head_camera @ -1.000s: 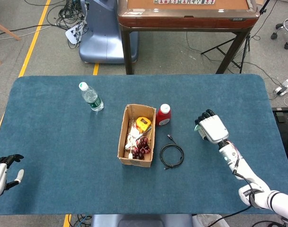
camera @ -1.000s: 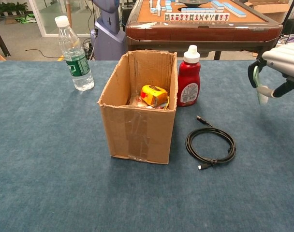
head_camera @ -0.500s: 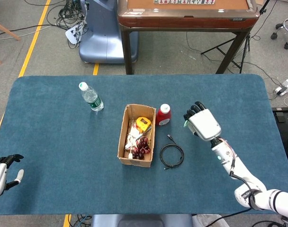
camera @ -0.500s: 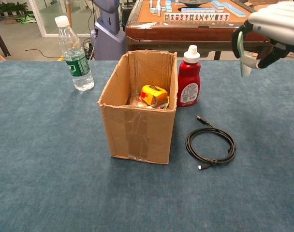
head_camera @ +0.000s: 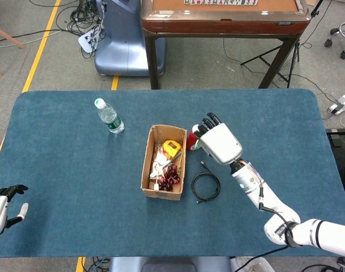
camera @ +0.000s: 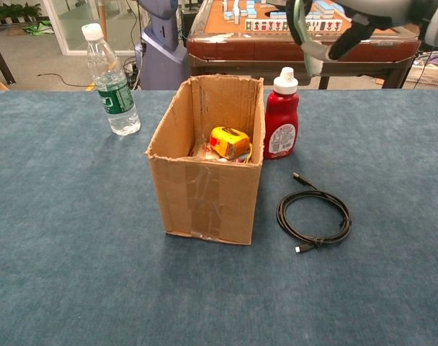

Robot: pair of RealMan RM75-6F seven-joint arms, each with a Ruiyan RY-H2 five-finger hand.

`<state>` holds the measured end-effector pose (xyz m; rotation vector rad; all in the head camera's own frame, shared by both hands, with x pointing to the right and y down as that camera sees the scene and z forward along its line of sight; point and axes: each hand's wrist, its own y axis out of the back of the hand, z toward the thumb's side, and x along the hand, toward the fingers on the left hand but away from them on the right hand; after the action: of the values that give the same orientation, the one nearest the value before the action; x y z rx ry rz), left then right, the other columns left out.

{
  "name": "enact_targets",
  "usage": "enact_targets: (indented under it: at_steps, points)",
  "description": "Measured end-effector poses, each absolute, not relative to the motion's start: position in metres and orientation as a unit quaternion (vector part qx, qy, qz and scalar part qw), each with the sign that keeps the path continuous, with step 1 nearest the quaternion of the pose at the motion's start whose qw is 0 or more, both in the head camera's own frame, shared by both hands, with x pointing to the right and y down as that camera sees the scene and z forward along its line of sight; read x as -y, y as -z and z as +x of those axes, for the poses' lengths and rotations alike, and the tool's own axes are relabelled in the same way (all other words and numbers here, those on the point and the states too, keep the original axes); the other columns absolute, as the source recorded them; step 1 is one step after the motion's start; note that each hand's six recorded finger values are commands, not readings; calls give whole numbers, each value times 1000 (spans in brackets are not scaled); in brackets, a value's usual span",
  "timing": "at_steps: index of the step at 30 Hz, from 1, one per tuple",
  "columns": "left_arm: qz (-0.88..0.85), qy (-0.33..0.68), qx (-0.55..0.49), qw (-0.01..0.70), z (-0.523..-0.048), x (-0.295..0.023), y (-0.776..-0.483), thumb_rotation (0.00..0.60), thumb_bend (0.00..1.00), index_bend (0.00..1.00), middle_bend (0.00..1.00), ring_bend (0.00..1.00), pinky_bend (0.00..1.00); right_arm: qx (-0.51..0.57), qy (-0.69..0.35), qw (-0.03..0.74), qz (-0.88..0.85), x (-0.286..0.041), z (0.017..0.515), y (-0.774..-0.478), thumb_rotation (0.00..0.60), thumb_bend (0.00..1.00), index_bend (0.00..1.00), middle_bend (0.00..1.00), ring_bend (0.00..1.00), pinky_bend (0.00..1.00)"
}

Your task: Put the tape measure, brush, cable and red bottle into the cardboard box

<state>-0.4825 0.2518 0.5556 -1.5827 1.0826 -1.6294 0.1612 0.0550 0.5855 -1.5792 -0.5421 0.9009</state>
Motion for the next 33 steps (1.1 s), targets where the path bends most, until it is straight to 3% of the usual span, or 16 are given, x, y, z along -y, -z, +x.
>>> enact_targets:
  at_steps: [19,22,24,25,27,30,33]
  points:
    - [-600,607,-423,304,-486,-251,-548,600,353,343,408,350,550,197,-333,598,-701,-67,52,-611,600,492,781,467,299,232]
    - [-600,606,-424,305,-485,-251,-546,600,354,343,408,351,550,188,-336,602,-700,-71,47,-618,600,403,776,460,299,232]
    - [-600,605,-424,306,-485,-251,-546,600,354,343,408,351,550,181,-339,605,-698,-73,48,-622,600,244,697,442,299,232]
    - [-600,605,-424,306,-485,-251,-546,600,353,343,408,351,550,176,-340,607,-696,-75,48,-624,600,132,597,426,299,232]
    - [-600,606,-424,305,-485,-251,-546,600,354,343,408,351,550,172,-342,608,-695,-75,50,-625,600,19,421,395,297,232]
    - [-600,607,-423,306,-485,-251,-547,600,354,343,408,351,550,171,-345,607,-695,-75,55,-623,600,0,189,339,264,232]
    - [-599,608,-421,307,-485,-251,-547,600,354,343,408,350,550,175,-345,605,-695,-74,60,-617,600,0,110,298,238,232]
